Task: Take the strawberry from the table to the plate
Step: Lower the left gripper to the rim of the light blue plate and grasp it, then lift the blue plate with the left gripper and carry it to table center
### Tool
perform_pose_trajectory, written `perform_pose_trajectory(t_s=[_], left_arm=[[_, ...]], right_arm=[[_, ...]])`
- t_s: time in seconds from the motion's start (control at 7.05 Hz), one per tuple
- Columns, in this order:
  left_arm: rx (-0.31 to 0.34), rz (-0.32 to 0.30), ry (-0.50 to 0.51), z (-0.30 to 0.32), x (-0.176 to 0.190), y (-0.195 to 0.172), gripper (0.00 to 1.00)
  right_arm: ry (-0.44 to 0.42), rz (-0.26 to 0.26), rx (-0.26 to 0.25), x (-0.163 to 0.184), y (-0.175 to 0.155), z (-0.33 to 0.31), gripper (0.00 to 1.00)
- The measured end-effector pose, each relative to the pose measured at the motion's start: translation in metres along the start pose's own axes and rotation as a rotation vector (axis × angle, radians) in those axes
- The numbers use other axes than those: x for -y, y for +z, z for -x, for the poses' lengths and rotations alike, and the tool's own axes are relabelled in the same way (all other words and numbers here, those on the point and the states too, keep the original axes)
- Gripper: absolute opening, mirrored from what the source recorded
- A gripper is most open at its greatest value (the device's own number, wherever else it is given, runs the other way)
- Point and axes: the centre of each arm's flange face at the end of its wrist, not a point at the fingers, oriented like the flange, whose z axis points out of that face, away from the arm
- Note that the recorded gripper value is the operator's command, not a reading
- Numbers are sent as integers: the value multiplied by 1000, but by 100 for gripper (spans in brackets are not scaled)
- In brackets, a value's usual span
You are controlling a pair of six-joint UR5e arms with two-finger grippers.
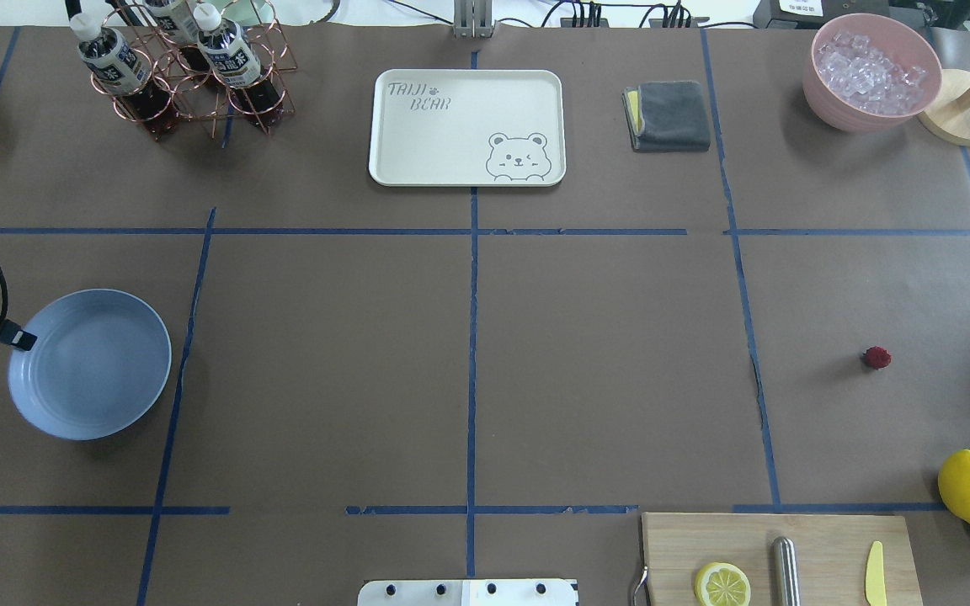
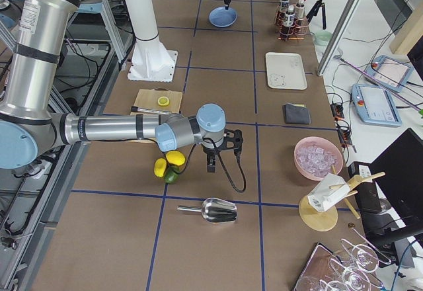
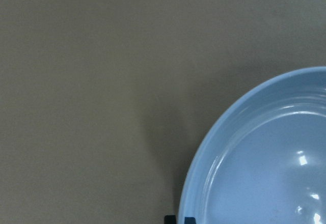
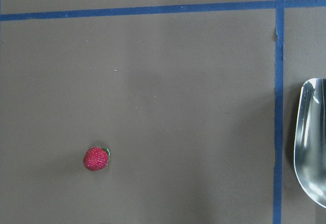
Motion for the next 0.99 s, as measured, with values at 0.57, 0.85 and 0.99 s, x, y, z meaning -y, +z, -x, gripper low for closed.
perform_pose_trajectory(t_s=[0.57, 0.85, 0.99], left_arm=[[-223, -42, -185, -103, 34, -32, 0], [-332, -13, -275, -210, 72, 2, 0], [-373, 3, -317, -273, 89, 29, 0]], right_arm=[[2, 2, 0, 0, 1, 0, 100], [-1, 6, 0, 0, 2, 2, 100], [-2, 6, 0, 1, 2, 3, 100]])
